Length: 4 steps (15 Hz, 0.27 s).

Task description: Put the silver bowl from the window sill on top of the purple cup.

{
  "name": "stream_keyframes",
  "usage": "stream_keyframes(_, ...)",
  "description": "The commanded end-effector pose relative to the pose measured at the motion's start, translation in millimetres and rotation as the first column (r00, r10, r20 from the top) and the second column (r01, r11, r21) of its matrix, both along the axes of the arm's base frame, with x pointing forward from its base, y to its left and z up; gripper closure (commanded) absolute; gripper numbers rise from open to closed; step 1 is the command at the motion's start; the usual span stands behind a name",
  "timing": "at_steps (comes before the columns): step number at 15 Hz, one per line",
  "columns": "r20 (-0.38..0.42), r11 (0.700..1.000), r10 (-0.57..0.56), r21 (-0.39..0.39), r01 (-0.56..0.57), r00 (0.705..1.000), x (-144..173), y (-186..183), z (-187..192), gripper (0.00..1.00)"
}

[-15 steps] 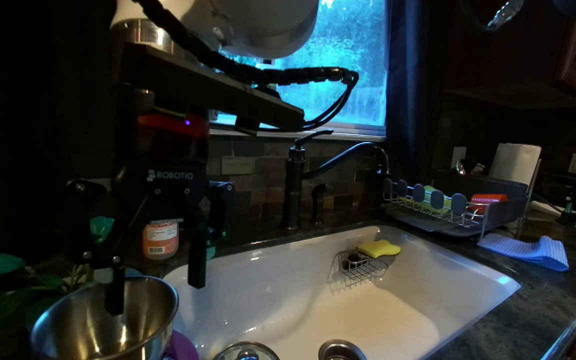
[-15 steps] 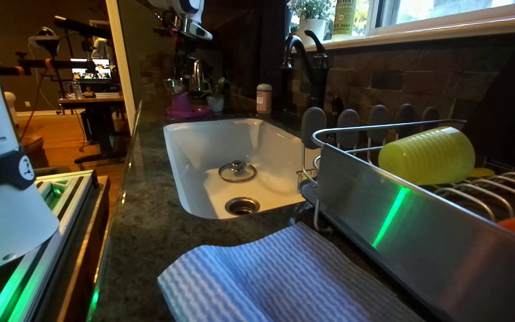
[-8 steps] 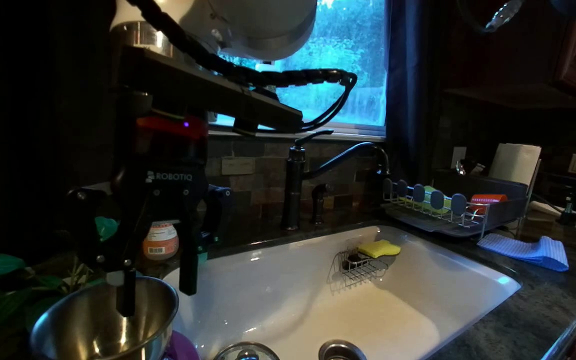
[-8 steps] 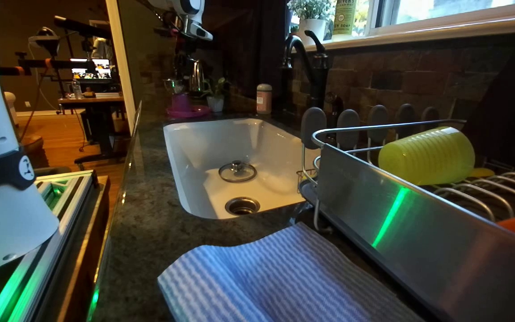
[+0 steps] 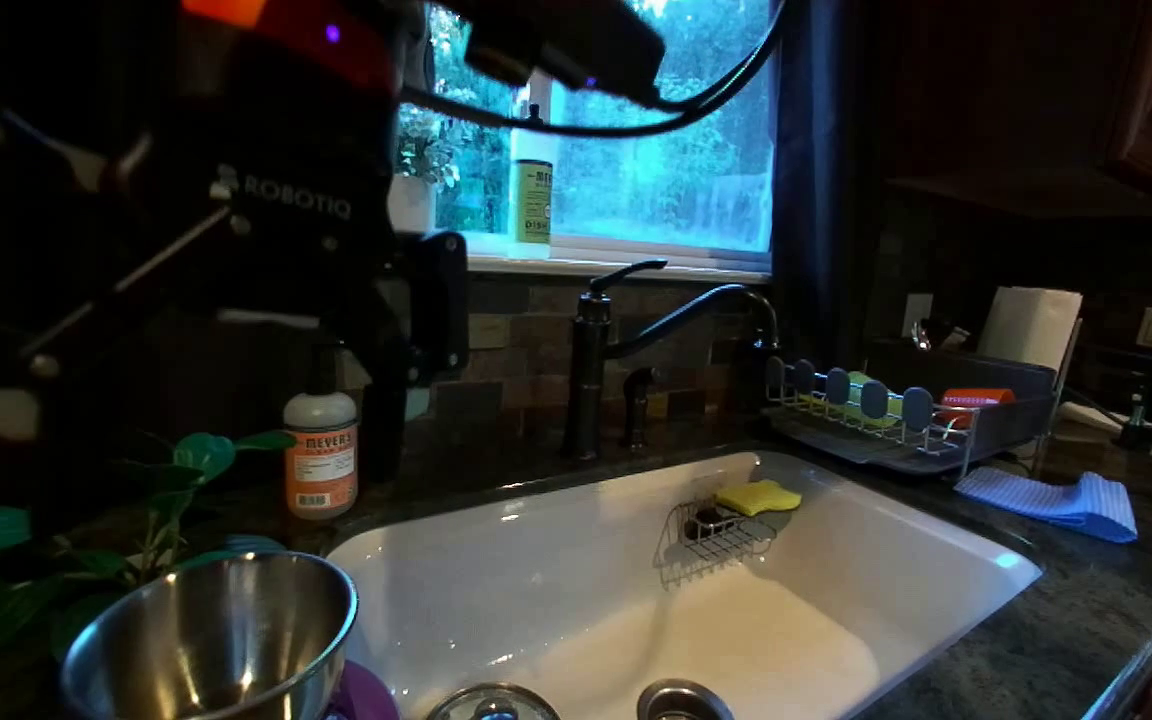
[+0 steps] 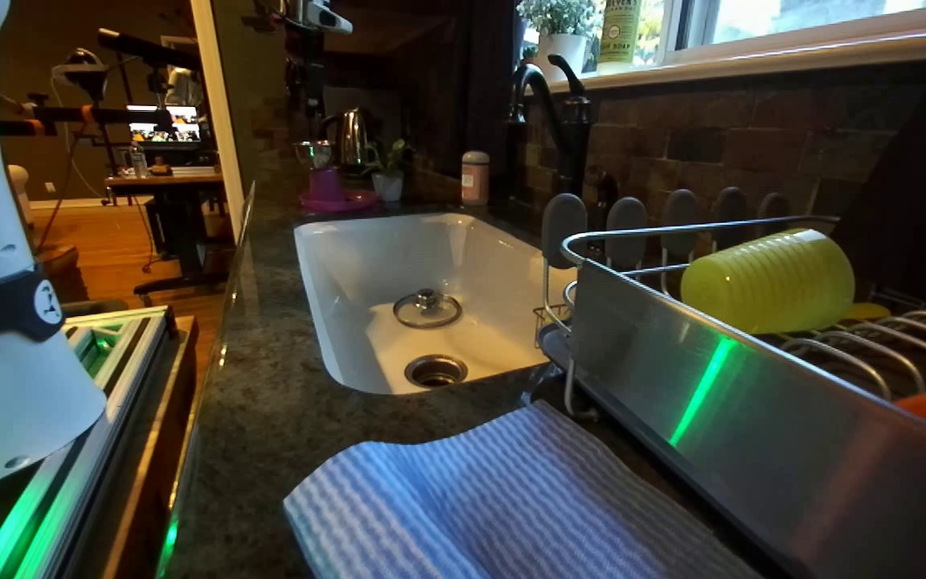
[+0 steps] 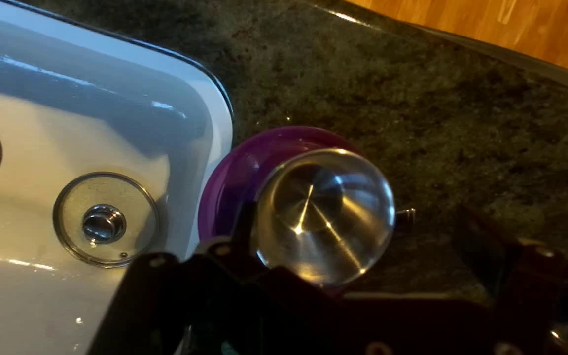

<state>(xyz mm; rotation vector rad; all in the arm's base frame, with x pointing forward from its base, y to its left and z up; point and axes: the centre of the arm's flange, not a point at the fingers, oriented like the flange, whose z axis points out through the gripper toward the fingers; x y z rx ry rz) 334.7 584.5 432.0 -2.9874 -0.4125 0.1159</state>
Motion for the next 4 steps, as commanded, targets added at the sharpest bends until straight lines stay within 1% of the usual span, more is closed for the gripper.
stream_keyframes(1, 0.128, 0.991, -0.13, 0.008, 0.13, 0.983, -51.5, -33.7, 34.7, 0.0)
stream_keyframes(2, 0.05, 0.998, -0.061, 0.005, 0.061, 0.997, -19.1, -4.6, 23.3, 0.0)
stream_keyframes(3, 0.065, 0.998, -0.066, 0.012, 0.065, 0.996, -26.4, -6.8, 33.0, 0.0)
stream_keyframes(4, 0.068, 0.998, -0.064, 0.017, 0.063, 0.996, -27.3, -7.2, 37.5, 0.01)
